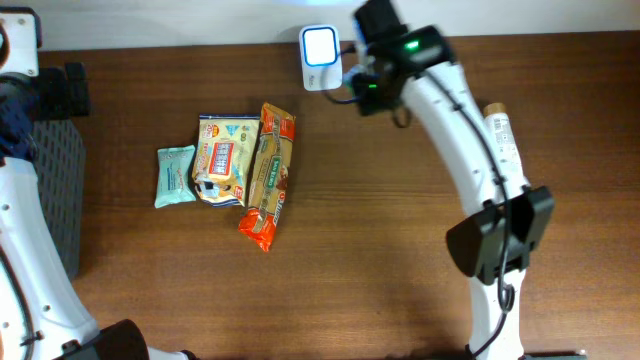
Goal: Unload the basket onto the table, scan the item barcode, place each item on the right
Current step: 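Hold the green box in front of the scanner, then place it right, then grasp the spaghetti pack with the right gripper and pull it right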
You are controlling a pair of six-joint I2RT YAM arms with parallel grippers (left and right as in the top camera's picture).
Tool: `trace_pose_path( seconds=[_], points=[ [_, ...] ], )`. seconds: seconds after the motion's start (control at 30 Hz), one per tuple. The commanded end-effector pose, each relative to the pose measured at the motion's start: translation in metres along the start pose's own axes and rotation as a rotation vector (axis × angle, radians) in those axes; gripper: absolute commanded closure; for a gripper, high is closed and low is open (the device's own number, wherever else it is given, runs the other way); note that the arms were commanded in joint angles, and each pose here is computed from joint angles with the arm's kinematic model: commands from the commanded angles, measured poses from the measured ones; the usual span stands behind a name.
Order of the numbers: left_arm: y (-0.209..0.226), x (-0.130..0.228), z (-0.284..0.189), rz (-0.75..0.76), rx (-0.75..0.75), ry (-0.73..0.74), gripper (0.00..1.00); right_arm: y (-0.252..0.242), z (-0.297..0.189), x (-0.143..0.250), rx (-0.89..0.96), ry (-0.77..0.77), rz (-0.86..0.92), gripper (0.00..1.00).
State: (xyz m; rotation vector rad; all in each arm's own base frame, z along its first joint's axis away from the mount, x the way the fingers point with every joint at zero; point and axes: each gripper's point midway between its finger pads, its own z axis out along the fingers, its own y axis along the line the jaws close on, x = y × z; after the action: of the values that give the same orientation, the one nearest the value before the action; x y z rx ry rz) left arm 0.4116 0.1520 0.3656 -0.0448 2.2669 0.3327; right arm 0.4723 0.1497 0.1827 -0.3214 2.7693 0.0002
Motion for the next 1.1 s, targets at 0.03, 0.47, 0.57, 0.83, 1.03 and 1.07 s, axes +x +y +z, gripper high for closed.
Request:
trace_pose_path(
  seconds=[0.03,0.47,0.57,0.83,1.03,1.07],
  points=[
    [0.001,-0.005,-0.008,0.011,-0.004,-0.022,0.01,-0.074,0.061,0.075,0.032,0.31,0.2,0.96],
    [0.001,-0.005,-0.008,0.012,-0.004,-0.022,0.01,-0.079,0.047,0.072,-0.268,0.306,0.359,0.42],
    [0.001,-0.005,-0.008,0.011,-0.004,-0.022,0.01,0.037,0.045,0.009,-0.613,0.102,0.184,0.01],
    [0.001,-0.005,-0.008,0.011,-0.004,-0.022,0.01,0.196,0.1,-0.007,-0.276,-0.097,0.139,0.09],
    [0.001,-0.005,-0.008,0.011,-0.004,-0.022,0.01,0.22,0.147,0.028,-0.15,-0.051,0.062,0.18],
    [0.001,-0.005,-0.008,0.011,-0.004,-0.022,0.01,0.218,0.153,0.035,-0.135,-0.024,0.058,0.26]
  ],
)
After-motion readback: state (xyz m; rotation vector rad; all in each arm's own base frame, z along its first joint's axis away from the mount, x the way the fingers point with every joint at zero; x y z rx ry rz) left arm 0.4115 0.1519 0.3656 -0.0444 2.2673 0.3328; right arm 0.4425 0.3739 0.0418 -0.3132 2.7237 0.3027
